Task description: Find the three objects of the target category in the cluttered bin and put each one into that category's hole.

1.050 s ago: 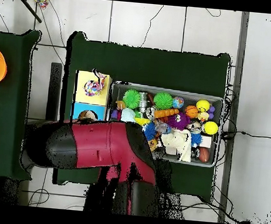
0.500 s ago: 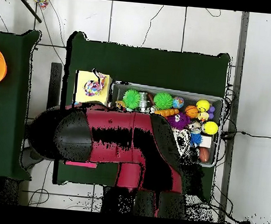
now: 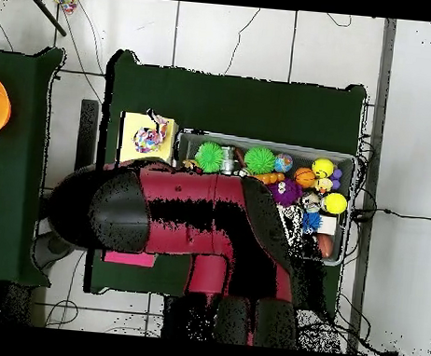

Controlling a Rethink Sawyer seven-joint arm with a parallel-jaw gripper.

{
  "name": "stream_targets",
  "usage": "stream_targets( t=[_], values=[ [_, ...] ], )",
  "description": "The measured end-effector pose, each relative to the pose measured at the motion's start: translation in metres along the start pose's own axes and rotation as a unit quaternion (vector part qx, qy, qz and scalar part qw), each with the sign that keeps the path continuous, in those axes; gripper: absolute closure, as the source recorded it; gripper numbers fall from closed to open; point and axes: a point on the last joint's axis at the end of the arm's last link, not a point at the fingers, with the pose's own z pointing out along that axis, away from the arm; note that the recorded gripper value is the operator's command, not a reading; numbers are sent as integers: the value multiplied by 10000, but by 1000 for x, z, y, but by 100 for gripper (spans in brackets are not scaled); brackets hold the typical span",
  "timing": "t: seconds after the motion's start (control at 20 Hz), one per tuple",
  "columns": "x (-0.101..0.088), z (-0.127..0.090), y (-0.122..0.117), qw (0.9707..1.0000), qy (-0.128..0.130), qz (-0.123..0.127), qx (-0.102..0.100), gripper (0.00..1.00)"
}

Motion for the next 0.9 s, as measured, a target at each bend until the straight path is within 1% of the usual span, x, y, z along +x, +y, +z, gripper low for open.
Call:
stream_targets(
  t=[0.25,0.4,0.6,0.65,0.7,0.8,0.9],
  values=[
    [0,15,2,10000,65,-26,-9,100],
    [-2,41,9,9999,19,-96,-42,100],
    [-5,77,26,9995,-147,-282,-74,100],
    [-5,95,36,9989,-232,-383,-97,100],
    [-5,104,41,9987,-268,-428,-112,100],
    [-3,124,51,9981,-314,-518,-149,100],
    [1,139,57,9978,-287,-562,-180,100]
  ],
)
